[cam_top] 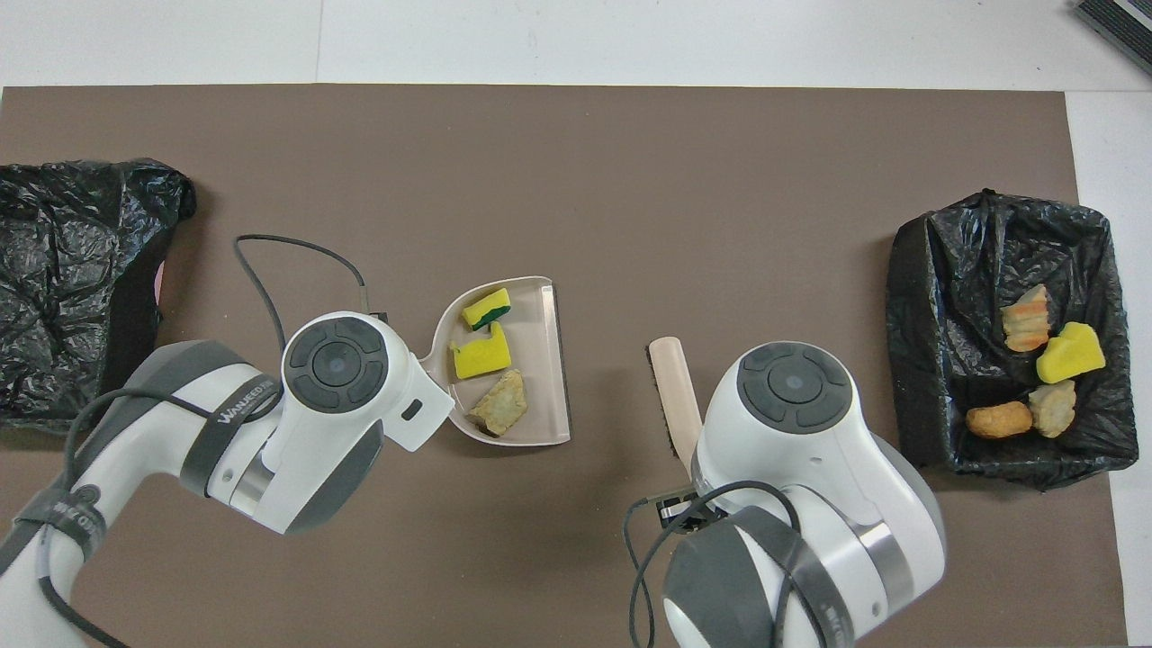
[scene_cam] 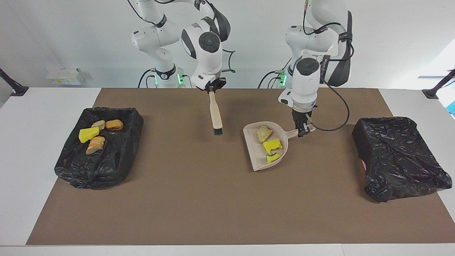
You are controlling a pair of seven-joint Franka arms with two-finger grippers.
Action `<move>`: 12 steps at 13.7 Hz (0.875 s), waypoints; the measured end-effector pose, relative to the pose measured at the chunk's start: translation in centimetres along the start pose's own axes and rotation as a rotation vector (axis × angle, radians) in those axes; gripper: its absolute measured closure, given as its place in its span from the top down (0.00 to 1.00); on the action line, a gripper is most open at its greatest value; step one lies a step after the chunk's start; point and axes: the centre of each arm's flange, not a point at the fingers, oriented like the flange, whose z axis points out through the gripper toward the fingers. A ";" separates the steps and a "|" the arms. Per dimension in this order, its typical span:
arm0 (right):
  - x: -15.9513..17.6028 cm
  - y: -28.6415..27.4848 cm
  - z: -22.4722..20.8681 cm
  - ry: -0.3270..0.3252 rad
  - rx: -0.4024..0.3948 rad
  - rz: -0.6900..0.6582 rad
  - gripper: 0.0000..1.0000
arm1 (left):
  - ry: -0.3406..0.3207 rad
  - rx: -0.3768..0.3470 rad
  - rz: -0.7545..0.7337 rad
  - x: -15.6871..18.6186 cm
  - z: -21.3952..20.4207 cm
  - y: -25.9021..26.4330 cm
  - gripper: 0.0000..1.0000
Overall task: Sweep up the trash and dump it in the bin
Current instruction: 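Carry the dustpan with the left gripper while the right gripper withdraws the brush, then tip the dustpan into the black bin beside the left arm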
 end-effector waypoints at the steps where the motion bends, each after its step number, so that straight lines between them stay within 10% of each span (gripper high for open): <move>1: -0.3 -1.3 0.5 0.006 0.014 0.011 0.26 | 0.003 0.012 -0.003 -1.9 -0.6 -0.8 0.32; 12: -0.8 -14.9 8.5 -0.006 0.056 0.075 0.26 | 0.039 0.095 -0.092 -23.6 -4.8 -7.1 0.32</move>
